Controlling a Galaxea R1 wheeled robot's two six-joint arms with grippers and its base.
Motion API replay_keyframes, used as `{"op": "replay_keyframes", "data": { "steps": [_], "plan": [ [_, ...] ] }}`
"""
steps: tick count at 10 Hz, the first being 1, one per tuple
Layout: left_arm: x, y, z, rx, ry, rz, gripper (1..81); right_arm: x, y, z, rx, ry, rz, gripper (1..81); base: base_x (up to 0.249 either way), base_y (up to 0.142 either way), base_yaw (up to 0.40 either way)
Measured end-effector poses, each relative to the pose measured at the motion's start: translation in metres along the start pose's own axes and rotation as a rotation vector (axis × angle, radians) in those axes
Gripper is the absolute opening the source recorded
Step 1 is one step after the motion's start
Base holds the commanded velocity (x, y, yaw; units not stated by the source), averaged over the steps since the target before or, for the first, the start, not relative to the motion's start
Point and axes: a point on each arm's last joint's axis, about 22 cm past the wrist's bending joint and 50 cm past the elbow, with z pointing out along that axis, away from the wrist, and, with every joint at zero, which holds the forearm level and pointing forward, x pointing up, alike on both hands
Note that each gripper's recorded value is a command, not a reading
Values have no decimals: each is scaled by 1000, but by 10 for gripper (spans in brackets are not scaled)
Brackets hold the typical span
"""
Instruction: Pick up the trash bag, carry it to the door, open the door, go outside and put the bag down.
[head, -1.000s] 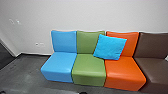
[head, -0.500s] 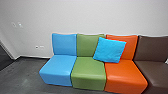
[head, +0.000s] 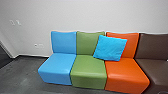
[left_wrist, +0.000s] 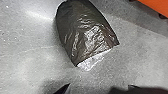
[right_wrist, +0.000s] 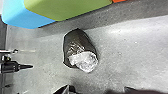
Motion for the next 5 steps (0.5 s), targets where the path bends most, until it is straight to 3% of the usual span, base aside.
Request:
{"op": "replay_keyframes", "data": {
  "steps": [2, 3, 5],
  "plan": [
    [0, -3, 22, -8, -9, -1, 811, 11, 0, 21, 29, 2, 30, 811, 0, 0, 0],
    [6, -3, 29, -13, 0, 3, 811, 19, -5, 27, 52, 14, 53, 811, 0, 0, 0],
    [14, -8, 41, -18, 19, 9, 811, 30, 8, 33, 54, 42, 104, 811, 0, 0, 0]
  ]
}}
